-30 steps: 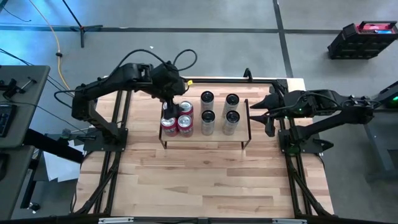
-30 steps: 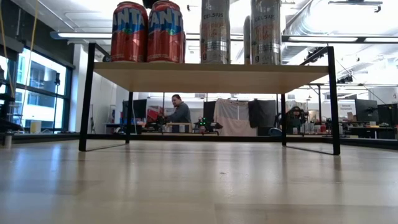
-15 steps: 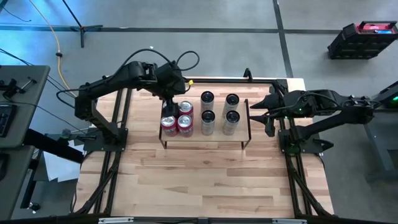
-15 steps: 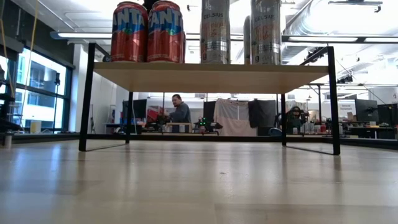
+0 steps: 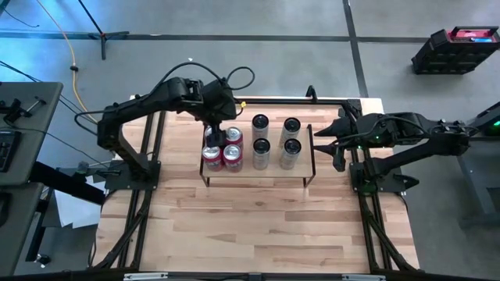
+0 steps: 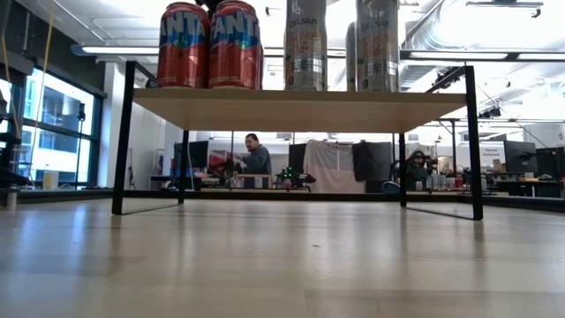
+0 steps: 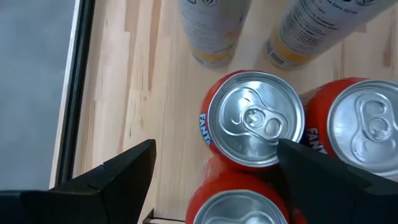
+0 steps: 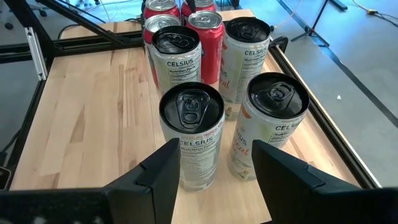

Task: Place canned beverage on shelf
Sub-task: Adjust the soda cans on the shelf

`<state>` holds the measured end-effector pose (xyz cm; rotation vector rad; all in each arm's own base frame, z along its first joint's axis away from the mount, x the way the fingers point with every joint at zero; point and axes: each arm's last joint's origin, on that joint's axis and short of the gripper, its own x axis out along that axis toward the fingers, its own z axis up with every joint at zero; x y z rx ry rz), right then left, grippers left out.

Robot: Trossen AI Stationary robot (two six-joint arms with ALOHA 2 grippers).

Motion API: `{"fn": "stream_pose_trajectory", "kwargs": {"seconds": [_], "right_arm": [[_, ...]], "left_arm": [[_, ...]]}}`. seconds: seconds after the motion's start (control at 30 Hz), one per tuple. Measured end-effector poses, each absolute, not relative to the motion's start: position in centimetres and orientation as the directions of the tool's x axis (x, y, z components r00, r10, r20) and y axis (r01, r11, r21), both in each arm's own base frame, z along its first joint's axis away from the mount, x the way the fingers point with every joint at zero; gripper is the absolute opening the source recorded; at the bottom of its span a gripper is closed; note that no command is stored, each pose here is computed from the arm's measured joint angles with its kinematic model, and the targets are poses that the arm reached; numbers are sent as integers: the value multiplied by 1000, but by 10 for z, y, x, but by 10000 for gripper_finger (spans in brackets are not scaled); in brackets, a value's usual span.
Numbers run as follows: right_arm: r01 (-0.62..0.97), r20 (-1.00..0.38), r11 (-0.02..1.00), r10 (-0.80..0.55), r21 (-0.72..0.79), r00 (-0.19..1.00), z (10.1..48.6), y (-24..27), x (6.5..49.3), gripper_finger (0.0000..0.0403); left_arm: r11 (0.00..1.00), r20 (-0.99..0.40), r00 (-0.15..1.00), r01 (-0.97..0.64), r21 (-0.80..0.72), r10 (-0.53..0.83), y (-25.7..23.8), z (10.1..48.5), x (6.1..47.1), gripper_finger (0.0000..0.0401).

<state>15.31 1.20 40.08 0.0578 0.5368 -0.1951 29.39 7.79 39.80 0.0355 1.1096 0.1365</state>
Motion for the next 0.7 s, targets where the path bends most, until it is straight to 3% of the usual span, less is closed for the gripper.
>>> {"fn": "stream_pose_trajectory", "kwargs": {"seconds": [0.27, 0.7], "right_arm": [[198, -513, 980, -169, 1, 841, 401, 12, 153, 184], [198, -513, 980, -169, 1, 841, 401, 12, 153, 184]], "left_arm": [[988, -857, 494, -117, 97, 143, 75, 412, 283, 326], [995, -872, 480, -77, 68, 97, 70, 410, 282, 326]]}}
